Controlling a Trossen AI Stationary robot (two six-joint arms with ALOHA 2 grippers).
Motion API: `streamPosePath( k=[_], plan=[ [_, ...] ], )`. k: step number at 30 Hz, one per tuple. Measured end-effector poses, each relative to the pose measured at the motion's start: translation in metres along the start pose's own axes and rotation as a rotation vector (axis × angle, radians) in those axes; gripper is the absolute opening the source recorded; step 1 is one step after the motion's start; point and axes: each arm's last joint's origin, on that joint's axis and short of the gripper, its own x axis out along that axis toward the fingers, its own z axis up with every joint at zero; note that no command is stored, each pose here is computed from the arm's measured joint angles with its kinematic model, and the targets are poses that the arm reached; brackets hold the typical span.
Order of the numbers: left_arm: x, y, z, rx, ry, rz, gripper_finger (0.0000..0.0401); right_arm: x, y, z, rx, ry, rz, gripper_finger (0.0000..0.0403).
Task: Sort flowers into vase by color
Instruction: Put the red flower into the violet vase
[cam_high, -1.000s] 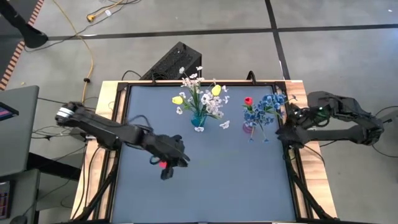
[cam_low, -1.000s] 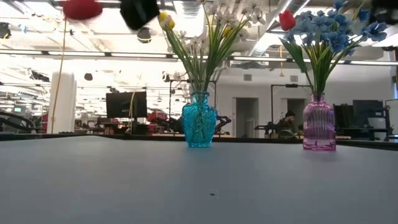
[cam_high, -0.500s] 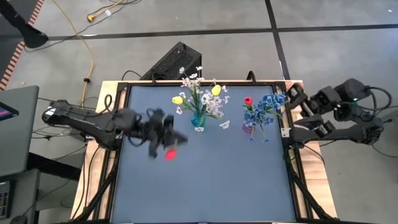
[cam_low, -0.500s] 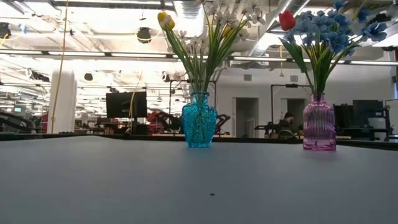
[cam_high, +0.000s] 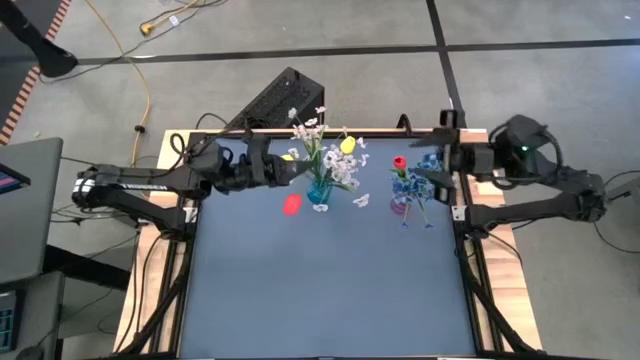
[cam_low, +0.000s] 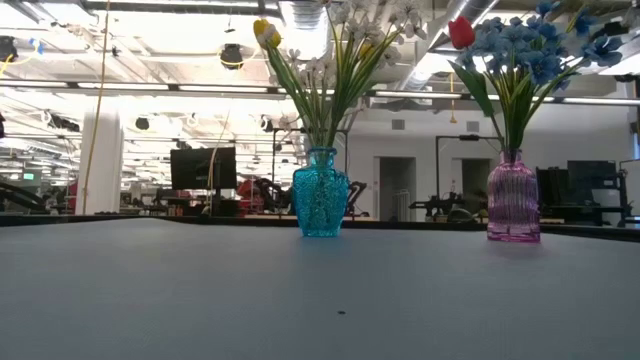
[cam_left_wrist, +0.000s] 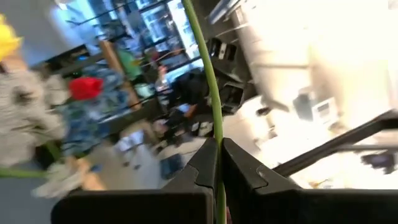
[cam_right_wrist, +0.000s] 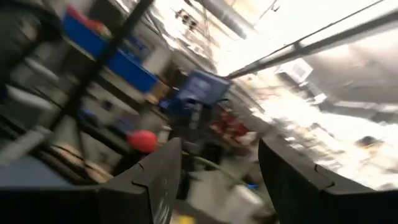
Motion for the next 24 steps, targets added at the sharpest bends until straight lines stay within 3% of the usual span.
streamPosePath(
  k=[9,18,24],
  plan=[
    [0.029,0.002,0.003,-0.118,0.007,-0.007,0.0,0.05,-0.012,-0.025,-0.392,0.259,-0.128,0.0238],
    [0.044,0.004,0.008,-0.119,0.039,-0.001,0.0,0.083,0.001,-0.056,-0.542,0.441,-0.108,0.0238],
    [0.044,0.013,0.006,-0.128,0.062,0.095,0.0,0.097,0.01,-0.068,-0.651,0.537,-0.109,0.023]
  ],
)
